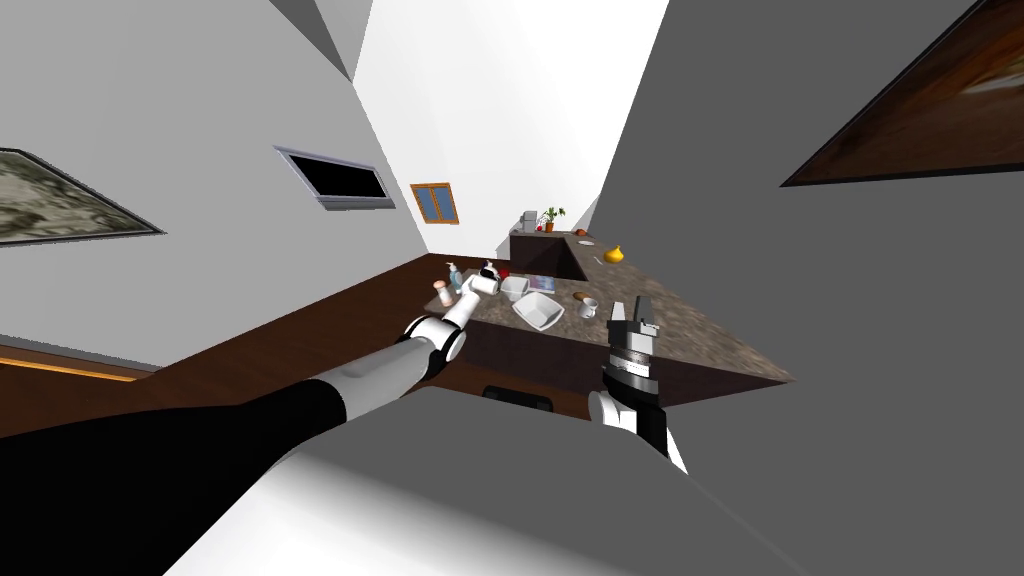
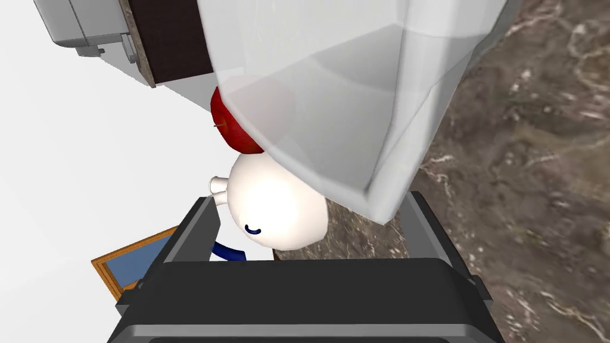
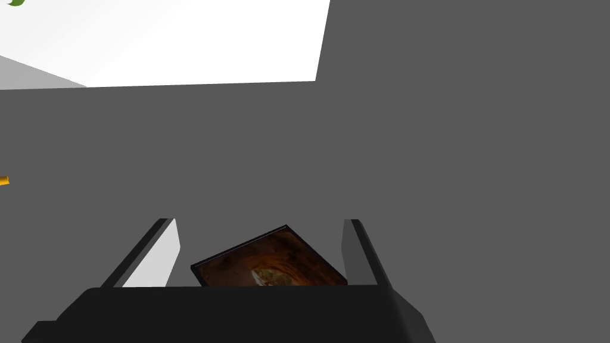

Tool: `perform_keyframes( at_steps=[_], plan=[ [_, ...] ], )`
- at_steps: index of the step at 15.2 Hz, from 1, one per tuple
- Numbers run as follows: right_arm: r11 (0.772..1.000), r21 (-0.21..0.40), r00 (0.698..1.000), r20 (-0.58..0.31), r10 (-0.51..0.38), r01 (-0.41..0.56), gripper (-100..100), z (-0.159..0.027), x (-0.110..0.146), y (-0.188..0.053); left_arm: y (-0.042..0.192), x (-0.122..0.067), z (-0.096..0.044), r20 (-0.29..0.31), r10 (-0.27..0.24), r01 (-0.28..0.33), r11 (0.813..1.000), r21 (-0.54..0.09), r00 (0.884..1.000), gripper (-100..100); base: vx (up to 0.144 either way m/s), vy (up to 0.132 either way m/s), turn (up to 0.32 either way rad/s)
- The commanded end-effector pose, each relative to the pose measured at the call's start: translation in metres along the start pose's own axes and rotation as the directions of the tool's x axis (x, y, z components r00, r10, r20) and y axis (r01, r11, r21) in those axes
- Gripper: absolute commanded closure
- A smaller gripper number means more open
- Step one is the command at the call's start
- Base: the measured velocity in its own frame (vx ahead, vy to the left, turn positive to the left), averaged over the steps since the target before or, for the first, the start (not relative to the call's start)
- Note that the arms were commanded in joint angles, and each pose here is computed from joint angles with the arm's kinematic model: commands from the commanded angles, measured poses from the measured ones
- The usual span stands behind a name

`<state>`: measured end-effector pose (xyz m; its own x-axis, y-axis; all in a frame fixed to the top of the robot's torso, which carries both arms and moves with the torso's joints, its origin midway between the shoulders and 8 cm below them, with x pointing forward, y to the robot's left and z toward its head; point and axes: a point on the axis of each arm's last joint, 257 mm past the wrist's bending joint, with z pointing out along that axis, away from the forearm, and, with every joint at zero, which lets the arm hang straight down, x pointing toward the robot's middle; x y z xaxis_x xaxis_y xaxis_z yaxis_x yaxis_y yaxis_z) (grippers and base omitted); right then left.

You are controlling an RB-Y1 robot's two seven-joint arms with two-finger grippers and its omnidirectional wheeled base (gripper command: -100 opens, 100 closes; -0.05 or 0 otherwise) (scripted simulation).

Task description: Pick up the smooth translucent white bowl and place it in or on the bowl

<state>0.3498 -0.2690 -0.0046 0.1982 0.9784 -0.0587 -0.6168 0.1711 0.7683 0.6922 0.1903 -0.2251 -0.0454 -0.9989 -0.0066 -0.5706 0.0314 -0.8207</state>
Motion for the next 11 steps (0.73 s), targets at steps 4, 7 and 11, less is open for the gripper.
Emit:
perform_keyframes(
  at_steps=[4, 7, 11],
  plan=[
    [1.0, 0.0, 1.0, 0.0, 0.0, 0.0, 0, 0.0, 0.0, 0.0, 0.008, 0.015, -0.001, 0.002, -0.002, 0.003, 0.993, -0.115, 1.0, -100, 0.001, 0.012, 0.012],
    [1.0, 0.0, 1.0, 0.0, 0.0, 0.0, 0, 0.0, 0.0, 0.0, 0.01, 0.025, -0.003, 0.001, -0.002, 0.002, 0.986, -0.167, 1.0, -100, 0.001, 0.008, 0.008],
    [1.0, 0.0, 1.0, 0.0, 0.0, 0.0, 0, 0.0, 0.0, 0.0, 0.014, 0.043, -0.011, -0.002, 0.002, -0.003, 0.968, -0.252, 1.0, -100, 0.006, 0.01, 0.008]
  ],
)
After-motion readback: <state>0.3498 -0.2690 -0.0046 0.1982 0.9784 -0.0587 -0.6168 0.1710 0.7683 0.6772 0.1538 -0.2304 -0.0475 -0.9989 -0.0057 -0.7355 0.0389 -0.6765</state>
